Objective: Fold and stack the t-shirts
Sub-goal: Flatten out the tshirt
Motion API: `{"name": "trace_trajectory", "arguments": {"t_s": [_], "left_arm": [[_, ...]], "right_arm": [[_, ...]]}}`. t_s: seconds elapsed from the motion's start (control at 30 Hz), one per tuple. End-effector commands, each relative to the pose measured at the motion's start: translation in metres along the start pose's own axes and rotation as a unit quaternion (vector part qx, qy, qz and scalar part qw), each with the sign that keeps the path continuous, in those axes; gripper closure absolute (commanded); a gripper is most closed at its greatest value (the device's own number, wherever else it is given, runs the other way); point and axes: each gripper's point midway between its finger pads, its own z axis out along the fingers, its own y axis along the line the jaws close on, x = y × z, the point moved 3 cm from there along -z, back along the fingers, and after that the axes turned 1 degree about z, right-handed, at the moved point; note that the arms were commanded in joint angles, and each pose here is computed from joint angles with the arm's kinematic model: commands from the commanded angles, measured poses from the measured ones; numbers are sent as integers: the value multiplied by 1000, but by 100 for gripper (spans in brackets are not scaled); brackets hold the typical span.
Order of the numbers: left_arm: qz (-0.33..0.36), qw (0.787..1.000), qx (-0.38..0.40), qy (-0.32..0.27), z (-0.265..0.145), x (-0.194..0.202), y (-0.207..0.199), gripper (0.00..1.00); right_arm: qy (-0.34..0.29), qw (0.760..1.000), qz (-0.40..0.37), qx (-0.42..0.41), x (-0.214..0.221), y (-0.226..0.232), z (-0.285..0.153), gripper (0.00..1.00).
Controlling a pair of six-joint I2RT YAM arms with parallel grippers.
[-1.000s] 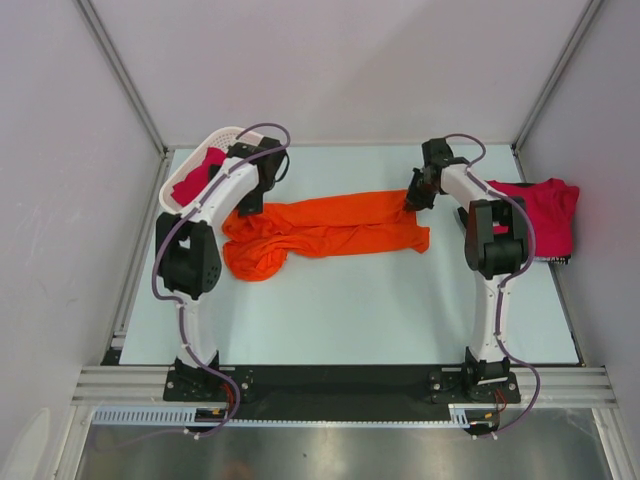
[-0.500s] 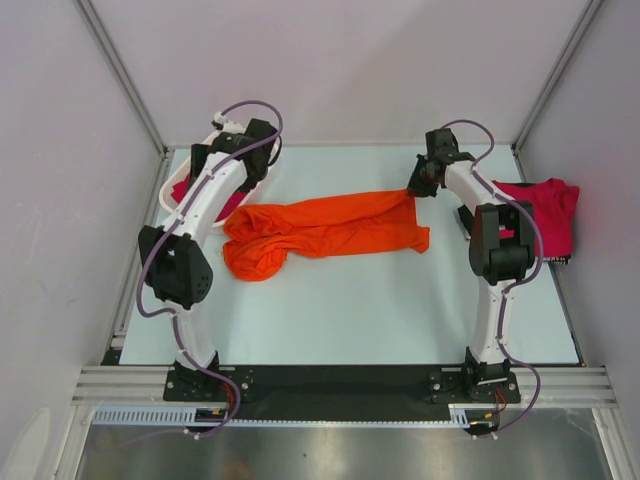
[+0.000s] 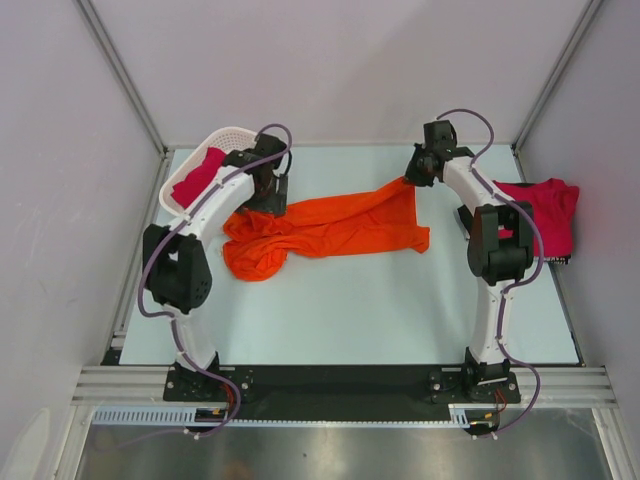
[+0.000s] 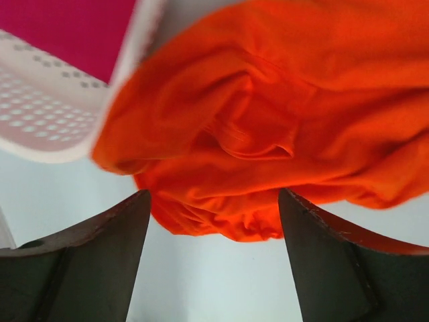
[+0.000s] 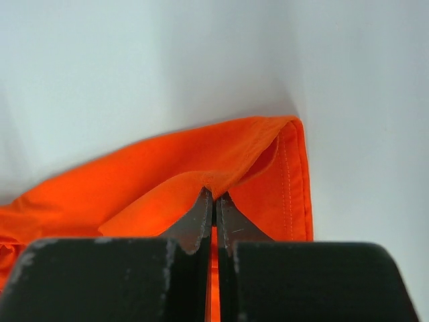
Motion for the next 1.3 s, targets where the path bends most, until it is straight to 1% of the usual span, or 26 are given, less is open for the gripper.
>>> {"name": "trace_trajectory", "arguments": {"t_s": [0.0,0.1,0.17,0.27,0.4,0.5,0.53,0.57,0.63,0.67,0.73,0.83,0.87,0.9,0.97,1.07,1.2,1.27], "left_arm": [[24,996,85,29,15,15,-32,21],[25,995,84,45,26,23,-36,31],[26,995,83,51,31,26,-37,36],[35,994,81,62,39,32,-39,36],[47,993,69,89,59,43,-42,34],[44,993,66,91,68,43,-45,35],[42,993,68,86,70,40,-47,35],[41,993,71,84,72,38,-49,39],[43,993,75,84,80,33,-54,40],[44,993,71,88,84,32,-55,45],[44,993,68,89,90,26,-59,47],[38,995,63,74,89,13,-59,46],[37,995,60,70,89,10,-58,41],[35,996,58,62,86,4,-58,38],[32,996,55,63,84,3,-57,29],[30,996,53,68,80,2,-56,24],[27,996,46,74,80,9,-53,25],[33,995,41,80,87,12,-53,31]], "right_arm": [[-15,1000,-2,-5,-8,6,-2,100],[-13,1000,-1,-6,-7,6,-2,100],[-12,1000,-1,-6,-6,6,-1,100],[-10,1000,0,-6,-5,4,0,100],[-7,1000,0,-9,-4,4,1,100],[-6,1000,-1,-12,-5,5,1,100],[-6,1000,-2,-13,-5,5,1,100],[-5,1000,-1,-11,-4,4,1,100],[-4,1000,-1,-10,-4,3,0,100],[-2,1000,-2,-10,-2,4,0,100],[0,1000,-2,-13,-2,4,0,100],[4,1000,-3,-14,-1,4,-1,100],[6,1000,-4,-14,0,3,-1,100],[5,1000,-4,-14,0,3,0,100],[7,1000,-5,-15,2,3,0,100],[10,1000,-7,-17,3,2,1,100],[11,1000,-5,-18,2,0,2,100],[10,1000,-3,-20,0,1,3,100]]}}
